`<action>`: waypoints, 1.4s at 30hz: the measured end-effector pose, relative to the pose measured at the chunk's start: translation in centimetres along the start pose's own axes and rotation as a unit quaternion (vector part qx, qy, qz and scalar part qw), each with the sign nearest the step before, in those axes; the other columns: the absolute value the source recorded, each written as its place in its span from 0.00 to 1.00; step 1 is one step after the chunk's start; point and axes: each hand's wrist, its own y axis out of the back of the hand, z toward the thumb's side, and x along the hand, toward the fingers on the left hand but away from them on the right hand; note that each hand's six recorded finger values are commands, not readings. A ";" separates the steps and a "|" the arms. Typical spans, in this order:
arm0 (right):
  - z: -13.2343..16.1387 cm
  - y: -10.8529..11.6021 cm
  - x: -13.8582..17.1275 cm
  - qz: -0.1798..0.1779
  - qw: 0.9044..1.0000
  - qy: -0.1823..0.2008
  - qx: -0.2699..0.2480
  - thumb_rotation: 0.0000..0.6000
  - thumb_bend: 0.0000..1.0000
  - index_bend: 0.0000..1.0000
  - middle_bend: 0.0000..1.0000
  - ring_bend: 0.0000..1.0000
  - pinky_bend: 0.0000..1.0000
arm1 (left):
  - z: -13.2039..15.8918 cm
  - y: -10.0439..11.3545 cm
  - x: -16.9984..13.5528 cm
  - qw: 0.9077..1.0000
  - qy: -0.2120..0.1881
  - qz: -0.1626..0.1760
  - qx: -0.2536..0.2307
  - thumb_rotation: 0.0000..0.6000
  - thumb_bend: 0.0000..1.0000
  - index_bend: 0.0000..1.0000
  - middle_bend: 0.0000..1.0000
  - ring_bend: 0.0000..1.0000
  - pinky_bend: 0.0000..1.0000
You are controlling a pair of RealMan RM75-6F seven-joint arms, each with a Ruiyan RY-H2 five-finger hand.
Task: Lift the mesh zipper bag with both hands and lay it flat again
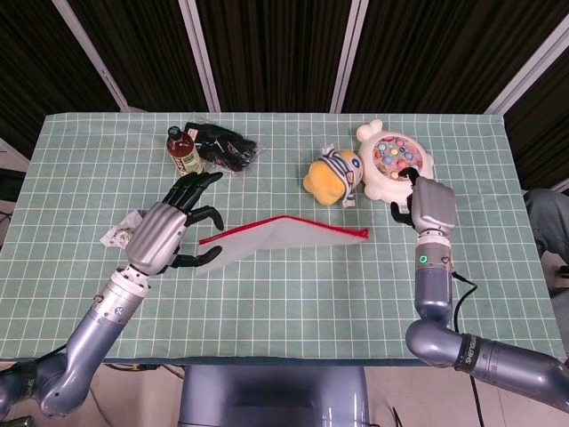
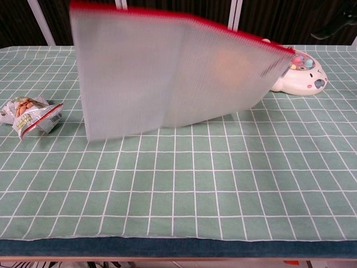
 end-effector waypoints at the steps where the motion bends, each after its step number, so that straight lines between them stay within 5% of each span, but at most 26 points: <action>1: 0.0 0.0 0.0 0.000 1.000 0.001 0.000 1.00 0.24 0.00 0.67 0.72 0.70 | 0.0 0.0 0.0 1.000 0.002 0.000 -0.001 1.00 0.17 0.39 0.02 0.00 0.00; 15: 0.7 0.3 0.9 0.004 1.000 0.024 -0.010 1.00 0.18 0.00 0.38 0.38 0.38 | -0.8 0.2 -0.8 1.000 0.025 -0.002 0.000 1.00 0.16 0.32 0.01 0.00 0.00; 26: -0.5 0.4 4.4 0.022 0.995 0.091 0.024 1.00 0.12 0.00 0.01 0.01 0.24 | -5.6 1.4 -6.5 0.993 0.083 -0.008 0.082 1.00 0.14 0.21 0.00 0.00 0.00; 42: -11.3 0.5 10.6 0.015 0.994 0.087 0.071 1.00 0.10 0.00 0.00 0.00 0.20 | -14.2 2.4 -18.9 0.965 0.209 -0.009 0.160 1.00 0.08 0.06 0.00 0.00 0.00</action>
